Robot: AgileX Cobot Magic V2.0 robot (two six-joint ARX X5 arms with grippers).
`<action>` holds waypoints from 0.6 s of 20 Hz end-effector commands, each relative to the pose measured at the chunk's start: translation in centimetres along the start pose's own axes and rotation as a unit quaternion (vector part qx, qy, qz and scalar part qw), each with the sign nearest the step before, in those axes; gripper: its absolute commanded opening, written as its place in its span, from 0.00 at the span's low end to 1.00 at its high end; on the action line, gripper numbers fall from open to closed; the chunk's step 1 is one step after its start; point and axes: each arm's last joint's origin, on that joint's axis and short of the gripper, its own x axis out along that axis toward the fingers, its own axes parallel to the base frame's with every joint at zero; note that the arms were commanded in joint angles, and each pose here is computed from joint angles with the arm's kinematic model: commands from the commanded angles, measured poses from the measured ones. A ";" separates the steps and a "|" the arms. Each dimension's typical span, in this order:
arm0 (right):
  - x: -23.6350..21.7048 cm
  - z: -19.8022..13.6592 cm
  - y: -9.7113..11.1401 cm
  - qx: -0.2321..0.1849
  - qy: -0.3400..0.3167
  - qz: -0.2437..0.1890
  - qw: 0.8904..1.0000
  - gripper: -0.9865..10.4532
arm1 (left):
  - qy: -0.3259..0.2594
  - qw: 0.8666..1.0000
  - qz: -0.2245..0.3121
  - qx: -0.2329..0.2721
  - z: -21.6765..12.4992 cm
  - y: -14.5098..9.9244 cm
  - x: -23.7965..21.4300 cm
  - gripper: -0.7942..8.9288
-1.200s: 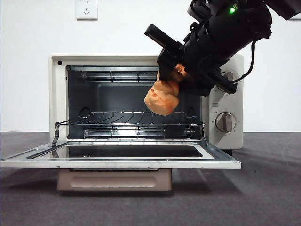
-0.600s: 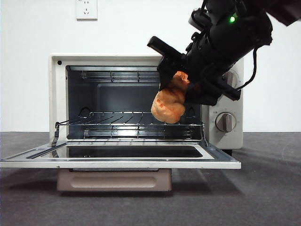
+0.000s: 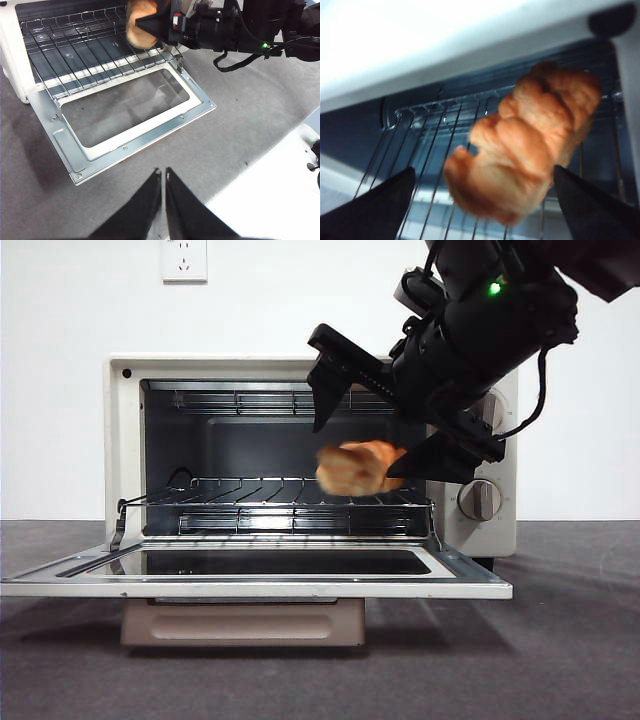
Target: The left arm flap open the oven, the right arm pick bread and place it into oven, the left arm flap close the oven
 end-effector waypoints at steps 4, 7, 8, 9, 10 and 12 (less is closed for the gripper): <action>-2.8 0.8 2.1 -0.012 0.014 0.024 1.000 0.47 | -0.018 0.998 0.062 -0.005 0.8 0.2 0.1 0.10; -6.6 1.3 3.5 -0.056 0.045 0.033 0.997 0.47 | 0.017 0.995 0.096 -0.021 1.4 0.3 1.9 0.10; -8.3 1.5 3.9 -0.078 0.059 0.042 0.994 0.47 | 0.031 0.994 0.104 -0.025 1.8 0.4 2.8 0.10; -9.8 1.7 4.0 -0.097 0.071 0.051 0.991 0.47 | 0.043 0.993 0.104 -0.028 2.1 0.5 3.6 0.10; -11.6 2.0 4.0 -0.113 0.084 0.063 0.988 0.47 | 0.054 0.993 0.099 -0.035 2.5 0.6 4.5 0.10; -15.1 2.5 3.5 -0.138 0.108 0.086 0.981 0.47 | 0.060 0.994 0.084 -0.043 3.7 1.3 6.2 0.10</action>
